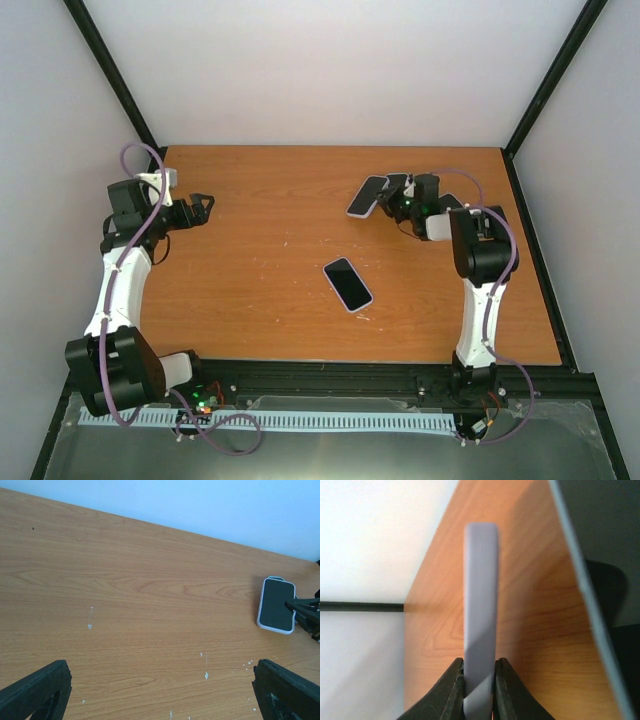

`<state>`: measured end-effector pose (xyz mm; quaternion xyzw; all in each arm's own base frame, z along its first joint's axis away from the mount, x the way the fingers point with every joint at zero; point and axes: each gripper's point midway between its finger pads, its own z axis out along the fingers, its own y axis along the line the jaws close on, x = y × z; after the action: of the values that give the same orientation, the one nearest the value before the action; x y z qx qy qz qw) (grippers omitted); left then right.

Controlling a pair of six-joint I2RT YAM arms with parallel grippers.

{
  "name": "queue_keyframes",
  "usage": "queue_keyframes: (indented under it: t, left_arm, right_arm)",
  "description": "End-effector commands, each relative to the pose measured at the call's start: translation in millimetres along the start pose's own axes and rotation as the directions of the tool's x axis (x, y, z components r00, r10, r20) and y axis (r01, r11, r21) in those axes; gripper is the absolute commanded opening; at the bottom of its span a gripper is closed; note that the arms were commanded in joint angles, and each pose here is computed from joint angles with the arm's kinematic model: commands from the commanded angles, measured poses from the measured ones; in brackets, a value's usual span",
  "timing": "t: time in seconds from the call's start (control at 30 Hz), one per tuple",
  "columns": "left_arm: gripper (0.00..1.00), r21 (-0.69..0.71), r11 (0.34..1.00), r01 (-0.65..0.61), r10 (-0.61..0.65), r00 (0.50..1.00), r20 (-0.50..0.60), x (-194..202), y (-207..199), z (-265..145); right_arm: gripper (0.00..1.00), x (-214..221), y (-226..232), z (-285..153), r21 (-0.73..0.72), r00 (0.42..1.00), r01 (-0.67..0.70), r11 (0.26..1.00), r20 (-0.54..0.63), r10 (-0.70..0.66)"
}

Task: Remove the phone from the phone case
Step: Pick up the phone at the center of the board.

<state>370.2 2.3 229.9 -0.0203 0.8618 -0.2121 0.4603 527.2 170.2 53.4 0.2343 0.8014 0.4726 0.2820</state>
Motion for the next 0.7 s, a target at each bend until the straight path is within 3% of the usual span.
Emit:
queue_keyframes:
  t: [0.0,0.17,0.33,0.53,0.67]
  left_arm:
    - [1.0,0.034,0.997,-0.075,0.073,0.996,0.052,-20,-15,-9]
    - [1.0,0.066,0.986,-0.153,0.146,0.984,0.098,-32,-30,-22]
    - [1.0,0.135,0.963,-0.232,0.213,0.967,0.141,-45,-53,-37]
    - [1.0,0.251,0.89,-0.38,0.34,0.921,0.188,-51,-89,-59]
    - [1.0,0.325,0.807,-0.493,0.446,0.87,0.212,-51,-111,-74]
  right_arm:
    - [0.15,-6,77,-25,-0.165,0.986,0.166,0.972,0.015,-0.166]
    - [0.12,4,121,-50,-0.274,0.962,0.263,0.925,0.001,-0.274]
    - [0.1,20,177,-88,-0.42,0.908,0.382,0.823,0.006,-0.418]
    - [0.08,49,223,-134,-0.533,0.796,0.511,0.674,-0.002,-0.605]
    - [0.07,74,235,-159,-0.562,0.675,0.606,0.563,-0.011,-0.738]
